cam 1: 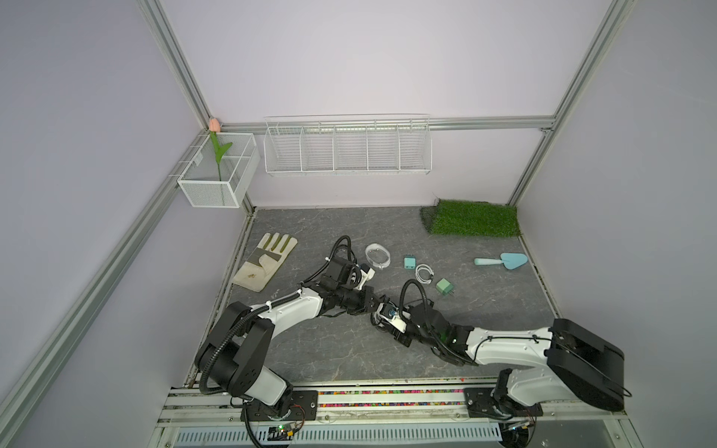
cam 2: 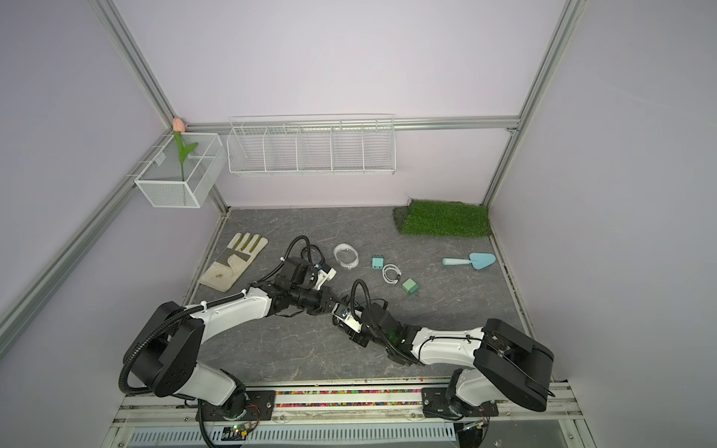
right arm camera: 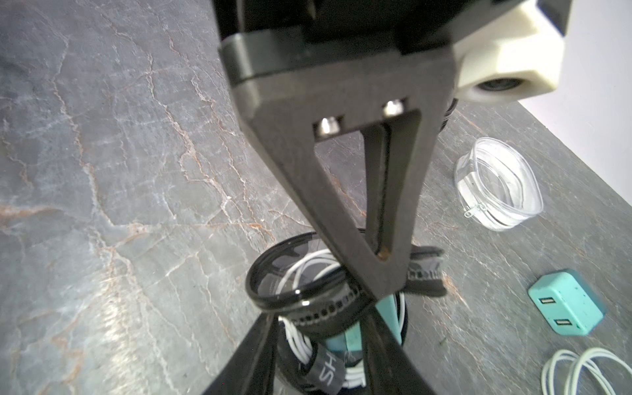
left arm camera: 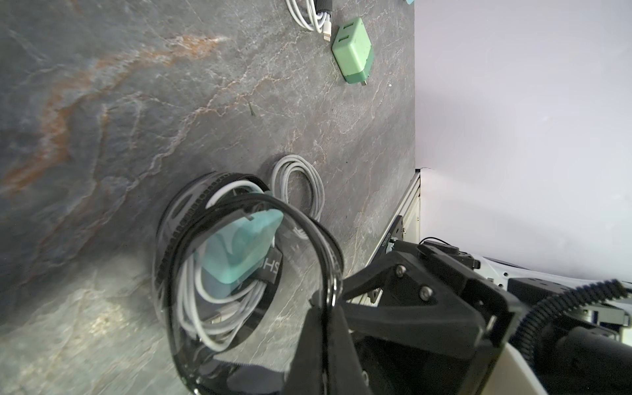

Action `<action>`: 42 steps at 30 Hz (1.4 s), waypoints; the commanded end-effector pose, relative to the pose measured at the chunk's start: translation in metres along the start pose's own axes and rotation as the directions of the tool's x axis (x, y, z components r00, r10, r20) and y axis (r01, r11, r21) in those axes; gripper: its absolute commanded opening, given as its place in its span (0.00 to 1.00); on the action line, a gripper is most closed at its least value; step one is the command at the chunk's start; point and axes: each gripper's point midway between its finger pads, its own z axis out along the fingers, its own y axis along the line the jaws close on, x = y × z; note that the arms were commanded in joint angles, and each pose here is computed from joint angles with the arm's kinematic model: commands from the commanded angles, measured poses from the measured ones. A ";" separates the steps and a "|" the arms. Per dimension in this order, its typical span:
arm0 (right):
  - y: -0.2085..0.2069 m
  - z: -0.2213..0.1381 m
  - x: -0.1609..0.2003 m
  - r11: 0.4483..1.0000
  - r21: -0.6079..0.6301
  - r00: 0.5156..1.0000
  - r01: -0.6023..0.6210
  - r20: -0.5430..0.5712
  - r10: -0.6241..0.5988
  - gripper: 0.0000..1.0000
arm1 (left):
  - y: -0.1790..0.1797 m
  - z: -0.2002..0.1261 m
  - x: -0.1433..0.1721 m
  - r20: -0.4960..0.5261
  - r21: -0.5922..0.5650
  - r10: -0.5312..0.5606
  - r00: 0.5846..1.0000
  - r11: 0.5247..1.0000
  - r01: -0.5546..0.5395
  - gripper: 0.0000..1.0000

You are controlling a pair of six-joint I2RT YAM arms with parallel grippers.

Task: Pack away charging kits
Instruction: Place the storage bag at the center of the board, then close the storage bag at the center of the board.

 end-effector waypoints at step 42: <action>-0.019 -0.043 0.005 0.295 0.060 0.300 -0.954 0.119 0.946 0.98 | 0.043 0.011 -0.020 0.211 -0.105 0.018 0.977 0.994 0.004 0.48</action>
